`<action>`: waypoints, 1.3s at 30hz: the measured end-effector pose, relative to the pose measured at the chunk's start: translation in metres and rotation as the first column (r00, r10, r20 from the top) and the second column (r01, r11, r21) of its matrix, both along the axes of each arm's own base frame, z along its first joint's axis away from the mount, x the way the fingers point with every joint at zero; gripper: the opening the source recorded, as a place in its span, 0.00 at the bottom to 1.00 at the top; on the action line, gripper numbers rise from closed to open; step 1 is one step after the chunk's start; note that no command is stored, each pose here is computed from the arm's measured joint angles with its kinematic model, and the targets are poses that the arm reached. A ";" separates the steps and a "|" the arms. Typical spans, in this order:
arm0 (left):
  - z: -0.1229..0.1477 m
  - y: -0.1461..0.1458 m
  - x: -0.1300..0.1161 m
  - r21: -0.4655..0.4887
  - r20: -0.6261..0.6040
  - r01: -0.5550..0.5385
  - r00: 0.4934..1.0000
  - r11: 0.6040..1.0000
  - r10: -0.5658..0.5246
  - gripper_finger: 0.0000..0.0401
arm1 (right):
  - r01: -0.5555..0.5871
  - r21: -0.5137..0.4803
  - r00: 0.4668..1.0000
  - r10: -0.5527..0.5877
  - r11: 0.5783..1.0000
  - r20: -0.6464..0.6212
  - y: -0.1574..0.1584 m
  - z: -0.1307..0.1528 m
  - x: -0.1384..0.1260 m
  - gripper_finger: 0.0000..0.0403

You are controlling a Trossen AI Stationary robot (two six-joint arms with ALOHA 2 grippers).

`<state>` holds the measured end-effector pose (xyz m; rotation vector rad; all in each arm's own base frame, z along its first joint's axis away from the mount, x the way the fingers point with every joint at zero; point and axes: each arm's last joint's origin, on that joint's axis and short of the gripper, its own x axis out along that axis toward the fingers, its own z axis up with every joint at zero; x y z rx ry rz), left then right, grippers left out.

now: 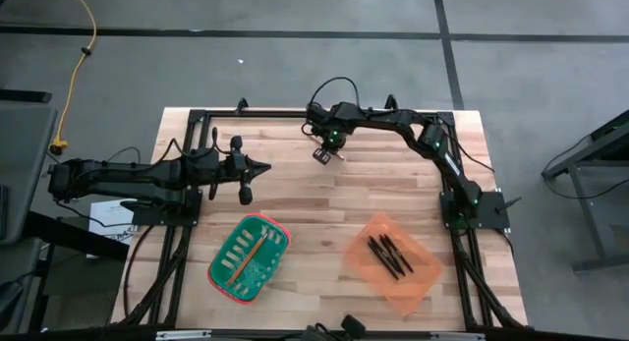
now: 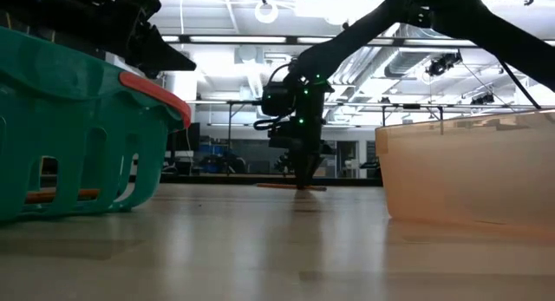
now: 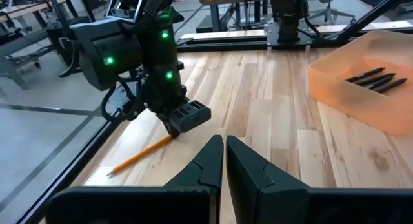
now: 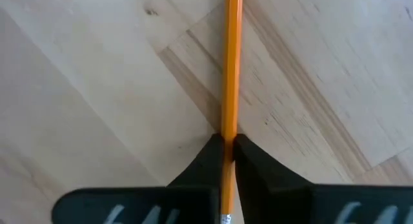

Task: Sort pens & pencils
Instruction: Put the yellow pencil into the green bin

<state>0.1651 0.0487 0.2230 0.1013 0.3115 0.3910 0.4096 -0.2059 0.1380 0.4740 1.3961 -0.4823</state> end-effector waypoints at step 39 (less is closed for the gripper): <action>0.003 0.000 0.001 -0.086 0.067 -0.024 0.997 0.996 0.030 0.37 | -0.146 -0.337 0.823 0.304 0.930 0.481 0.123 0.066 -0.033 0.00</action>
